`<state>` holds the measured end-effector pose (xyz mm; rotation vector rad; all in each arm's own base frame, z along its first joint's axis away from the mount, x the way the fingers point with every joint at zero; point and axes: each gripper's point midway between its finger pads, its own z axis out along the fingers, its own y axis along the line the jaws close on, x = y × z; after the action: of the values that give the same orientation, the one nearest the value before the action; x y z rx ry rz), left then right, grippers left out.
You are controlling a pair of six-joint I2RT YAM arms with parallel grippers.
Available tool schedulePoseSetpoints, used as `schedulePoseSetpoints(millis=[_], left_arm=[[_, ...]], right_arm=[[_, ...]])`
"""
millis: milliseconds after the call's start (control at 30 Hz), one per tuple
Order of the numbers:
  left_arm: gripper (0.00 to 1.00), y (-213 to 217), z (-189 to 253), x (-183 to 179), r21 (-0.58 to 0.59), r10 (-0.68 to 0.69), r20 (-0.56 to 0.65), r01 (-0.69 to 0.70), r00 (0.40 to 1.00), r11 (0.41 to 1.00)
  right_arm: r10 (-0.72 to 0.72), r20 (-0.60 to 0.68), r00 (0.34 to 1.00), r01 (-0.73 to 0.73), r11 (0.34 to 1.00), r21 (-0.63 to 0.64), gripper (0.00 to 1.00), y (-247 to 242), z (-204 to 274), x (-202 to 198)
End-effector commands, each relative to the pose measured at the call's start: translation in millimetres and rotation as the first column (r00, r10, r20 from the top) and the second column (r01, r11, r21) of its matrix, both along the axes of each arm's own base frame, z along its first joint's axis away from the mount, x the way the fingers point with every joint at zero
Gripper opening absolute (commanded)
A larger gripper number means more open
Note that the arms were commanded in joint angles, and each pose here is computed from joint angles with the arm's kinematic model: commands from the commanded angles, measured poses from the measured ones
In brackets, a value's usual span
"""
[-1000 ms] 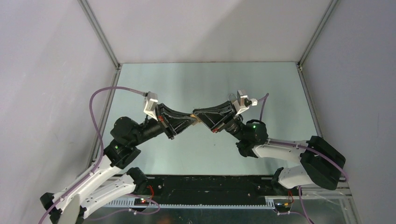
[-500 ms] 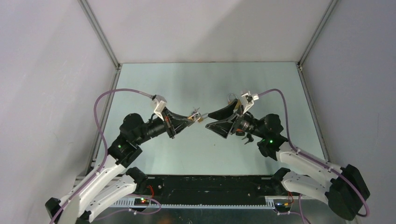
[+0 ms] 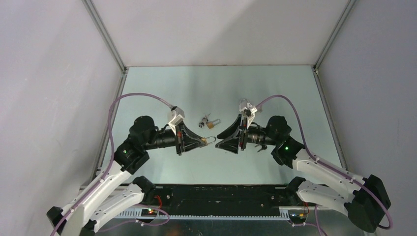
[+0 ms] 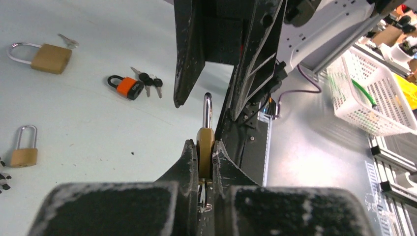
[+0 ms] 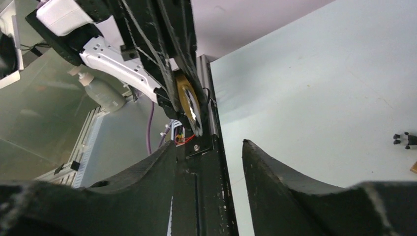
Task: Lock with the key
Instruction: Lock the lock.
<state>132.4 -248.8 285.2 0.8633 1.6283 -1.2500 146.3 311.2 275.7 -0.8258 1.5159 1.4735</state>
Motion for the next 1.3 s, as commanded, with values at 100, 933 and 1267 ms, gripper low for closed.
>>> schedulePoseSetpoints(millis=[100,933,1267], left_arm=[[0.00,-1.7,22.1,-15.0,-0.023,-0.102,0.072,0.104,0.992,0.994],[0.00,-1.9,22.5,-20.0,-0.024,-0.126,0.057,0.128,0.990,0.992],[0.00,-4.8,20.5,-17.6,-0.016,-0.131,0.021,0.131,0.991,0.991]], right_arm=[[0.051,0.113,0.992,-0.053,0.998,0.019,0.56,3.4,27.3,-8.1],[0.109,0.206,0.972,-0.117,0.993,0.026,0.21,12.3,40.0,-25.5],[0.096,0.235,0.967,-0.106,0.994,0.031,0.24,9.4,44.3,-27.4]])
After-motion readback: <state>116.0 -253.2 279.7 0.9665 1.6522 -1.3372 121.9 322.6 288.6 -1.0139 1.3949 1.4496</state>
